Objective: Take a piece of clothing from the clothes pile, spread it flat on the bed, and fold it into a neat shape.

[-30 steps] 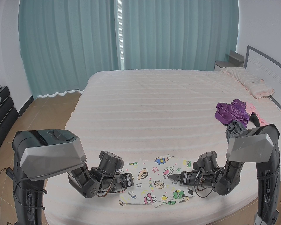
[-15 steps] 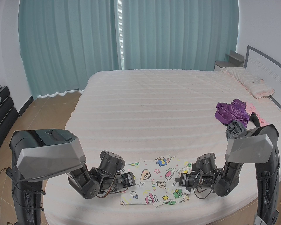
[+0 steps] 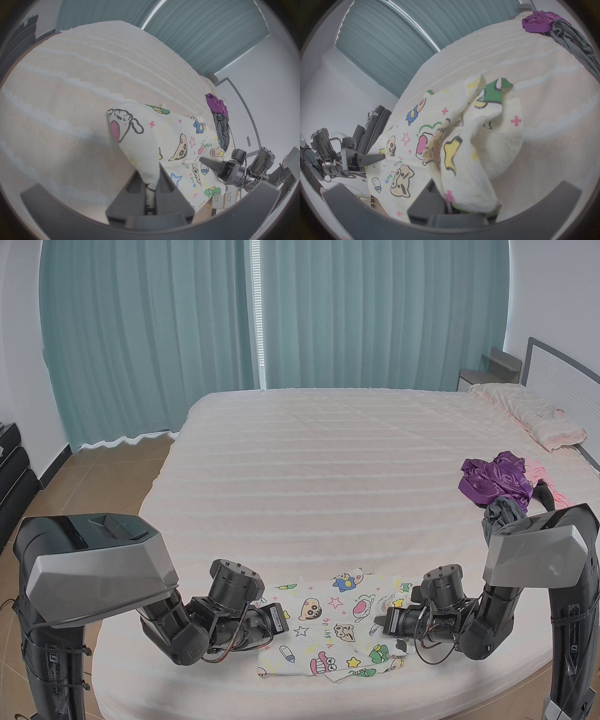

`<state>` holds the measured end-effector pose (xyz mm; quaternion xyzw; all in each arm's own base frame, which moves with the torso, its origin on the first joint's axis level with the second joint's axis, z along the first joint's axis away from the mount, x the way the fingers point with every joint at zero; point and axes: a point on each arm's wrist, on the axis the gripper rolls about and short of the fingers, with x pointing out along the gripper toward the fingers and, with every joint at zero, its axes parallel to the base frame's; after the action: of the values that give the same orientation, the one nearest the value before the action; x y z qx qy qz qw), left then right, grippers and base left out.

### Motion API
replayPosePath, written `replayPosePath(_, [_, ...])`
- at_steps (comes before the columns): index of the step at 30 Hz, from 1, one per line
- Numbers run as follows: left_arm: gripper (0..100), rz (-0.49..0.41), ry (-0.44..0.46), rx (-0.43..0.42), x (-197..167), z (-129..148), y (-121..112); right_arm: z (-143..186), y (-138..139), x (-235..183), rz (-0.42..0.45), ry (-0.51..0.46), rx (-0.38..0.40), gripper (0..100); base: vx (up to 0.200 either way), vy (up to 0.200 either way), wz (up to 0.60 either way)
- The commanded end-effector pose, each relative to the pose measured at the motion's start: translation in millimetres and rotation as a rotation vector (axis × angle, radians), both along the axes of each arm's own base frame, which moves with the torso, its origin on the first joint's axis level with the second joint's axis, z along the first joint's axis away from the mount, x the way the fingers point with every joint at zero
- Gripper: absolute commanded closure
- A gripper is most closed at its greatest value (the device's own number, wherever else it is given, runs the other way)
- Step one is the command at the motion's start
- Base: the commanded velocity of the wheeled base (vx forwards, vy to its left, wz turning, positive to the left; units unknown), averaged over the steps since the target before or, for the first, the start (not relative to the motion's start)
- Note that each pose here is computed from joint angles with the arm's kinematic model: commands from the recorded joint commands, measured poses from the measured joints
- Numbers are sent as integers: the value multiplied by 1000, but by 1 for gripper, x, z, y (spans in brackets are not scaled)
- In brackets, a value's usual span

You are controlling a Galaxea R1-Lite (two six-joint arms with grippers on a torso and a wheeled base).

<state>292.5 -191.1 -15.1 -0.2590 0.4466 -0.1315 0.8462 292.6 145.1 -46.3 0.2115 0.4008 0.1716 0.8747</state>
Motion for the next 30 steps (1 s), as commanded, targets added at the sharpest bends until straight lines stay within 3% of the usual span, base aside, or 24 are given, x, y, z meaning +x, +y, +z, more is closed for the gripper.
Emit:
replayPosePath(1, [100,2,-10,-9,0,5,0,11,-1,-1,-4,-23,14,100,0,-200,0])
replayPosePath(30, [100,-26,-25,-21,-15,20,-2,24,-6,-2,-15,-44,26,100,0,-200,0])
